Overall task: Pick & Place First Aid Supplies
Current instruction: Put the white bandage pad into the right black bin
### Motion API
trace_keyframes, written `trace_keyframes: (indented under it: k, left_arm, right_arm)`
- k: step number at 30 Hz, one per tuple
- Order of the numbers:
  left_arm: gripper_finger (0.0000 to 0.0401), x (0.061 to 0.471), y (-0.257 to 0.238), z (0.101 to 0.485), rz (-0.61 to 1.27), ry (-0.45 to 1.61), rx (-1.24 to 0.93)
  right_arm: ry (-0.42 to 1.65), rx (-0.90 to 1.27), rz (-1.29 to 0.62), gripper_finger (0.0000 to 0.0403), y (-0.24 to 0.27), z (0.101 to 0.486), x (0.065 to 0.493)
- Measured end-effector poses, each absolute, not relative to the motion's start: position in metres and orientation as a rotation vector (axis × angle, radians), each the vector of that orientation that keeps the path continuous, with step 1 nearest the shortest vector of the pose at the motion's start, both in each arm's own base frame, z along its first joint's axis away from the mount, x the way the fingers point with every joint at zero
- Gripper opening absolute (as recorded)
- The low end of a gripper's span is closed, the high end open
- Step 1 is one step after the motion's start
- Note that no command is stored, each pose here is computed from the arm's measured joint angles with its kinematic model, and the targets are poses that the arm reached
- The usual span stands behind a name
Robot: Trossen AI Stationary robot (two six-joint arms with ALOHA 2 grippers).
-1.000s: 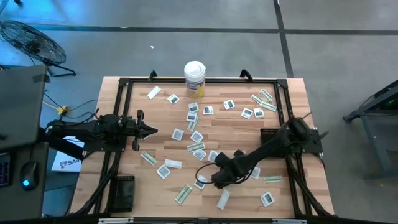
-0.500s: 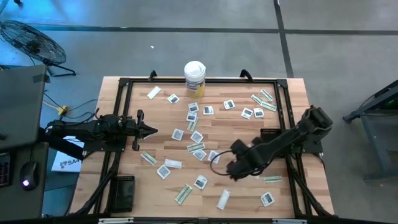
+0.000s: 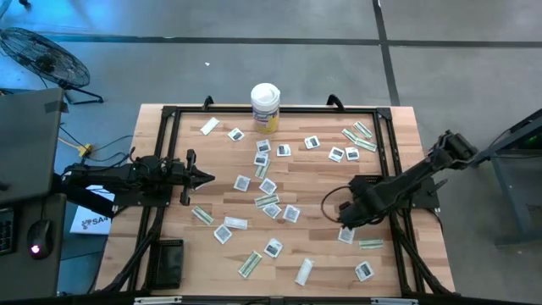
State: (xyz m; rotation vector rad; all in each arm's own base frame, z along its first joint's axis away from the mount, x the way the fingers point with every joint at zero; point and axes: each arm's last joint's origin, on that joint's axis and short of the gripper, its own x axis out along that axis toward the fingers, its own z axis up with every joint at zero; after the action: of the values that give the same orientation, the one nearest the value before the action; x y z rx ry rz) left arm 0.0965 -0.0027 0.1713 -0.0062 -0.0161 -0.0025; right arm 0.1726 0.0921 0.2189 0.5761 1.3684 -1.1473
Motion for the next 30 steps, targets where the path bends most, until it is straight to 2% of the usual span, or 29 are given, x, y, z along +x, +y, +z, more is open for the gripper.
trace_keyframes:
  k: [11, 30]
  left_arm:
    - [0.0001, 0.097, -0.003, 0.171, -0.003, -0.016, -0.006]
    - [0.0001, 0.097, -0.003, 0.171, -0.003, -0.016, -0.006]
  right_arm:
    - [1.424, 0.630, -1.193, 0.0000, 0.077, 0.179, 0.143]
    - [1.350, 0.683, -1.113, 0.0052, 0.084, 0.190, 0.157]
